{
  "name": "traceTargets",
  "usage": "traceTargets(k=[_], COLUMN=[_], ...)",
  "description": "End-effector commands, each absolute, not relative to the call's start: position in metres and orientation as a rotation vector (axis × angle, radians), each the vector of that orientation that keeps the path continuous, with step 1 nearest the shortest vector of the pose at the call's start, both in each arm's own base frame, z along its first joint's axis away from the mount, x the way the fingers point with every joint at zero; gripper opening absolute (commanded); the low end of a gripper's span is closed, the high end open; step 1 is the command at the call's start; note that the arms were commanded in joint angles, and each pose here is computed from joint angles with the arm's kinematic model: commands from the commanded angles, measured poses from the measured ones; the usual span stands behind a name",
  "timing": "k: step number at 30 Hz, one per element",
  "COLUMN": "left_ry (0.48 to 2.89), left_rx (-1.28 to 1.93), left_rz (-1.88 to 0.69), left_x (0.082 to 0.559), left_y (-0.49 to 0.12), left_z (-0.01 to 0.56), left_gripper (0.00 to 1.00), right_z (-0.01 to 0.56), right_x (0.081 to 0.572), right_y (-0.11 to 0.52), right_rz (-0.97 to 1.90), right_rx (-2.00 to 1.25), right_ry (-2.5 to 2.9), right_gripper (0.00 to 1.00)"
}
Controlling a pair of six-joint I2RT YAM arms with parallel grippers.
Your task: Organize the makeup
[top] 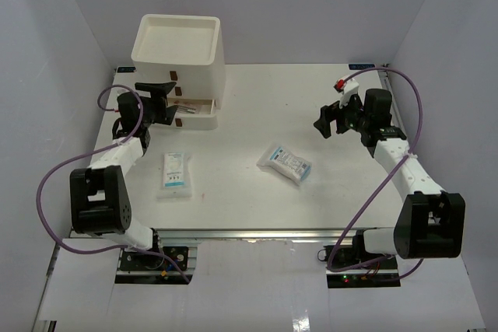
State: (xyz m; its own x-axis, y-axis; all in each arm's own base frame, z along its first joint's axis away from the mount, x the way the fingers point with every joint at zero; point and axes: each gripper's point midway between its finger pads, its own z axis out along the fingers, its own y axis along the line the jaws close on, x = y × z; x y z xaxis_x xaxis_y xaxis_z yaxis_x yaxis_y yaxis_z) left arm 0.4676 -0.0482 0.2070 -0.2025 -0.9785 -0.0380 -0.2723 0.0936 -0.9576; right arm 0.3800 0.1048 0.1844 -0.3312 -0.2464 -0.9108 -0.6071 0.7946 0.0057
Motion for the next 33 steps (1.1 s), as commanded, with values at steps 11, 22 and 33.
traceTargets(k=[11, 22, 33], left_ry=[1.715, 1.669, 1.662], left_rx=[-0.014, 0.094, 0.11], left_rz=[-1.127, -0.873, -0.842], left_x=[0.338, 0.305, 0.301], left_y=[-0.11, -0.1, -0.098], left_z=[0.281, 0.259, 0.261], left_gripper=[0.98, 0.98, 0.98], right_z=[0.117, 0.095, 0.064], right_x=[0.449, 0.507, 0.542], right_y=[0.013, -0.029, -0.055], right_rz=[0.135, -0.022, -0.136], right_rx=[-1.036, -1.209, -1.325], right_ry=[2.259, 2.302, 2.341], right_gripper=[0.9, 0.9, 0.92])
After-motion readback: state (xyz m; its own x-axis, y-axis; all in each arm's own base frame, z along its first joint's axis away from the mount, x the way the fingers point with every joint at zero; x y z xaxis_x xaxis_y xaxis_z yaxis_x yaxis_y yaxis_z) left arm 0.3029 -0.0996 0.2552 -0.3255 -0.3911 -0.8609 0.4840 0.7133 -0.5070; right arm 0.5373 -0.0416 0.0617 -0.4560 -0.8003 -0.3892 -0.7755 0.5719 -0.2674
